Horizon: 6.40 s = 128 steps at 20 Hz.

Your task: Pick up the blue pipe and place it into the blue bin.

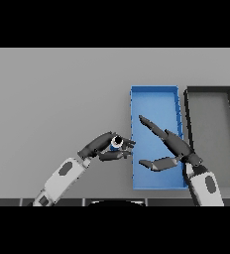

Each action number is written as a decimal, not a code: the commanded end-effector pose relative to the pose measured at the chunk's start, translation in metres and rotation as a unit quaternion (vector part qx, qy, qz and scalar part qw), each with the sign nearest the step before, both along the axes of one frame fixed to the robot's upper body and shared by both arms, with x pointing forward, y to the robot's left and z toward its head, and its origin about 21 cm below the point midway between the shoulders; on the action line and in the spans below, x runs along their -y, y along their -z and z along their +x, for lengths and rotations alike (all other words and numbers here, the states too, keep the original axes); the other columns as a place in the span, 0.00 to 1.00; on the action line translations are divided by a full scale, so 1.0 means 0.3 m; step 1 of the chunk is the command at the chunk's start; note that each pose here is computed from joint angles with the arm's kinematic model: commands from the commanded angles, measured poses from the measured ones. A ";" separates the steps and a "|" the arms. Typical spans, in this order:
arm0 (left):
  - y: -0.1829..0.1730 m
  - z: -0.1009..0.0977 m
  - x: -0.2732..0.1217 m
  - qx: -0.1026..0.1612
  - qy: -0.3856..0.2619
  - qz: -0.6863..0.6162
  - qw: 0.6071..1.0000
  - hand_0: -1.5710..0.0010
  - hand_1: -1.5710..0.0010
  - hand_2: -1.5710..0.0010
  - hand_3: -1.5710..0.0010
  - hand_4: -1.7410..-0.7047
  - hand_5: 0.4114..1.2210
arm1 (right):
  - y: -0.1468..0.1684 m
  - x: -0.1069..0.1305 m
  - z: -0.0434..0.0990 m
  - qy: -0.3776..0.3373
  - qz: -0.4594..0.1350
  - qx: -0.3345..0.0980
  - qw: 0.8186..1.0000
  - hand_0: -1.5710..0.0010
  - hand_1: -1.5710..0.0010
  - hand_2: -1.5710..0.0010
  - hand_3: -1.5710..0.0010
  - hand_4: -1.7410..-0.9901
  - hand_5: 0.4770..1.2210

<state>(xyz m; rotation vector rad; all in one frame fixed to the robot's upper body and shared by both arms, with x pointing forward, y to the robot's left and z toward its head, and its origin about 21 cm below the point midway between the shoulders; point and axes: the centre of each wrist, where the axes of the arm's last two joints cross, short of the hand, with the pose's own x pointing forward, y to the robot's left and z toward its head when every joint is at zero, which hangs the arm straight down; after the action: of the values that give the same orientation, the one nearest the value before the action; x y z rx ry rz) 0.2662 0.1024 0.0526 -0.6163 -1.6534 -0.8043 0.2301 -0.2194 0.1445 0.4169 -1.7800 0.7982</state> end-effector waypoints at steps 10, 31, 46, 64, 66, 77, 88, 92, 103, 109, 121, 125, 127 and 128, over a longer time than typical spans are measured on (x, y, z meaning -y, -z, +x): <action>0.013 0.004 -0.001 0.006 0.008 -0.013 1.000 0.00 0.00 0.00 0.07 0.01 1.00 | -0.098 -0.210 0.078 -0.135 -0.067 0.022 0.988 1.00 1.00 1.00 1.00 0.64 0.07; -0.014 0.004 0.001 0.004 0.017 -0.028 0.999 0.14 0.15 0.15 0.66 0.03 0.99 | -0.106 -0.432 0.200 -0.223 -0.064 -0.017 0.973 0.15 0.14 0.14 0.19 0.37 0.56; -0.005 0.038 -0.040 0.049 0.063 0.035 0.996 0.74 0.79 0.79 0.91 0.67 0.87 | -0.093 -0.438 0.155 -0.223 -0.064 0.006 0.973 0.01 0.01 0.01 0.01 0.34 0.98; 0.021 0.022 -0.047 -0.014 -0.001 0.099 0.995 1.00 1.00 1.00 1.00 0.84 0.16 | -0.155 -0.442 0.176 -0.246 0.049 -0.079 0.965 0.00 0.00 0.00 0.00 0.33 1.00; 0.026 0.010 -0.057 -0.009 0.003 0.092 0.996 1.00 1.00 1.00 1.00 0.84 0.15 | -0.197 -0.433 0.192 -0.245 0.064 -0.094 0.963 0.00 0.00 0.00 0.00 0.33 1.00; 0.023 0.010 -0.074 -0.008 0.006 0.098 0.995 1.00 1.00 1.00 1.00 0.85 0.09 | -0.586 -0.339 0.320 -0.153 0.121 0.021 0.981 0.00 0.00 0.00 0.00 0.32 1.00; 0.012 0.010 -0.099 -0.006 -0.016 0.118 0.993 1.00 1.00 1.00 1.00 0.89 0.06 | -0.377 0.002 0.555 0.125 0.090 -0.114 0.981 0.00 0.00 0.00 0.00 0.32 1.00; 0.012 0.001 -0.107 -0.003 -0.013 0.116 0.993 1.00 1.00 1.00 1.00 0.88 0.07 | -0.202 0.074 0.541 0.184 0.067 -0.187 0.963 0.00 0.00 0.00 0.00 0.32 1.00; 0.003 -0.009 -0.104 -0.003 -0.015 0.118 0.993 1.00 1.00 1.00 1.00 0.88 0.08 | 0.140 0.128 0.445 0.289 -0.057 -0.345 0.891 0.00 0.00 0.00 0.45 0.16 0.96; 0.004 -0.010 -0.077 -0.003 -0.011 0.117 0.993 1.00 1.00 1.00 1.00 0.88 0.08 | 0.184 0.113 0.440 0.298 -0.070 -0.453 0.837 0.62 0.64 0.65 0.79 0.58 0.95; 0.014 -0.021 -0.094 -0.005 -0.014 0.117 0.993 1.00 1.00 1.00 1.00 0.88 0.07 | 0.140 0.076 0.387 0.256 -0.206 -0.383 0.864 0.97 0.98 0.98 0.99 0.74 0.44; 0.013 -0.024 -0.089 -0.002 -0.013 0.123 0.992 1.00 1.00 1.00 1.00 0.88 0.07 | 0.150 0.083 0.384 0.257 -0.207 -0.377 0.865 0.99 0.99 0.99 0.99 0.74 0.40; 0.002 -0.024 -0.082 0.002 -0.013 0.119 0.993 1.00 1.00 1.00 1.00 0.88 0.08 | 0.152 0.071 0.381 0.254 -0.208 -0.377 0.866 0.99 0.99 0.99 0.99 0.74 0.39; -0.004 -0.019 -0.081 0.001 -0.017 0.121 0.993 1.00 1.00 1.00 1.00 0.88 0.08 | 0.152 0.071 0.389 0.256 -0.205 -0.376 0.867 0.99 0.99 0.99 0.99 0.74 0.39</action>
<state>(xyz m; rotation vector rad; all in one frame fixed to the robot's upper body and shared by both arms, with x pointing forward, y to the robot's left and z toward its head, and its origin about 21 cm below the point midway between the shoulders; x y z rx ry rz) 0.2605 0.1266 0.0539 -0.4171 -1.5344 -0.9628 0.3467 -0.2407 0.0990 -0.0512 -0.8817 0.5016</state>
